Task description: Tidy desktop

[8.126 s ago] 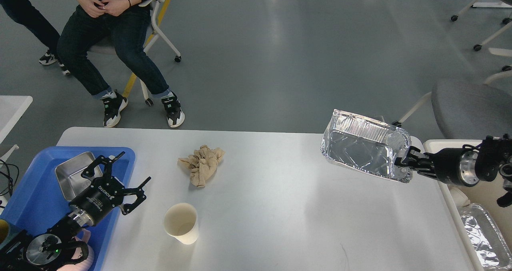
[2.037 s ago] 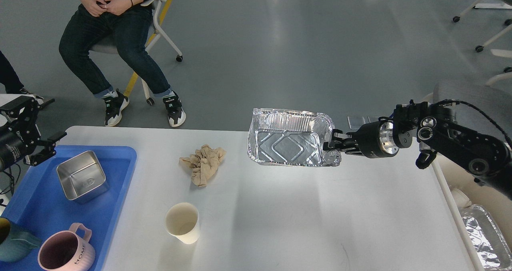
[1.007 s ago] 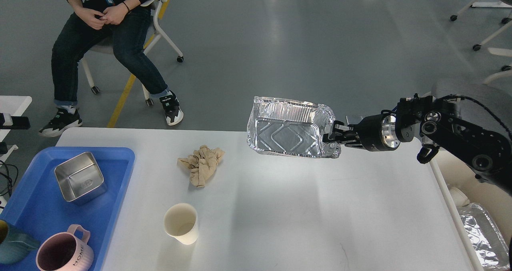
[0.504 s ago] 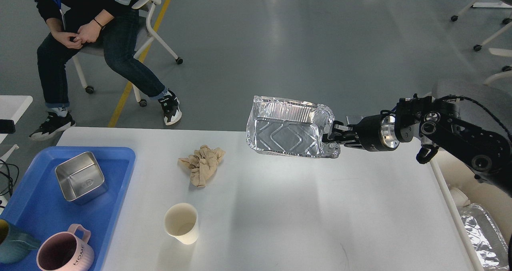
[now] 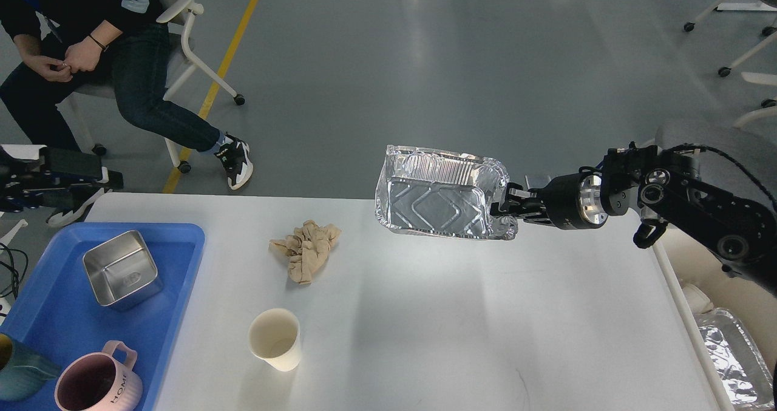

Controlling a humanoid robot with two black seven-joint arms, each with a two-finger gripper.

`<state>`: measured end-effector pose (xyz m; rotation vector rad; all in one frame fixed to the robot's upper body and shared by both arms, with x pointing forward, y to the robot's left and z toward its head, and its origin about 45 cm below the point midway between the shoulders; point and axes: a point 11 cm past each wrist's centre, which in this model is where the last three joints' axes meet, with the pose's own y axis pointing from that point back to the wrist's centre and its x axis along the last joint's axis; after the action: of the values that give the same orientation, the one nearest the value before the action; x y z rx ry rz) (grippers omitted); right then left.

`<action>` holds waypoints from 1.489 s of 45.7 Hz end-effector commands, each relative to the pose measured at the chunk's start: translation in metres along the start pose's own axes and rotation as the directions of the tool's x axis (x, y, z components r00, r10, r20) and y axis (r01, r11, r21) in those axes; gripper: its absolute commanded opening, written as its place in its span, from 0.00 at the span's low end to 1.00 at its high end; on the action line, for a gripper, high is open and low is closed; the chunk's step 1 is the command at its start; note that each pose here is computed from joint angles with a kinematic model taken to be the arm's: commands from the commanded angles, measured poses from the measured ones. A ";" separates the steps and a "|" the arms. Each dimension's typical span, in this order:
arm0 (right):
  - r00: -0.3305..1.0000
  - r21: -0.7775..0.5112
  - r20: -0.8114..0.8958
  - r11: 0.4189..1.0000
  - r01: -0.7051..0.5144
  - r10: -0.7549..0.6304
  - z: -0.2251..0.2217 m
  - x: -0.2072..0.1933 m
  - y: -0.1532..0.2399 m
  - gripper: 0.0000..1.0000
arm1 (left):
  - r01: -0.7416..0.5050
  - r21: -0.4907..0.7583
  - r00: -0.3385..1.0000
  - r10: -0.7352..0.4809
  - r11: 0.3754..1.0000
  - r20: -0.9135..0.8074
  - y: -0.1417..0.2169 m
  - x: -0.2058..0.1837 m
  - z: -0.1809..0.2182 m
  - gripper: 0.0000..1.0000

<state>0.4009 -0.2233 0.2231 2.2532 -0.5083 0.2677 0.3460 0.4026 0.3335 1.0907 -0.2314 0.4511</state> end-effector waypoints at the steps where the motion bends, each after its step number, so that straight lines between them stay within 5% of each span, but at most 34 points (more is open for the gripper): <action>1: 1.000 0.002 -0.001 1.000 0.004 -0.004 -0.001 -0.001 -0.001 0.00 | 0.025 -0.019 0.999 -0.024 0.999 0.048 -0.026 0.003 0.027 0.97; 15: 1.000 0.019 -0.021 1.000 0.022 -0.022 -0.012 -0.007 -0.014 0.00 | 0.113 -0.062 0.987 -0.105 0.992 0.123 -0.081 -0.009 0.078 0.99; 28: 1.000 0.010 -0.019 1.000 0.022 -0.022 -0.008 -0.009 -0.015 0.00 | 0.216 0.136 0.962 -0.234 0.967 0.137 -0.110 -0.041 0.054 1.00; 68: 1.000 -0.020 -0.001 1.000 0.007 -0.007 0.004 -0.004 -0.013 0.00 | 0.424 0.178 0.882 -0.449 0.888 0.142 -0.163 -0.118 0.047 1.00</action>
<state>0.4031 -0.2167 0.2099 2.2357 -0.4983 0.2590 0.3252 0.2749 0.1872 1.2931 -0.1210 -0.0192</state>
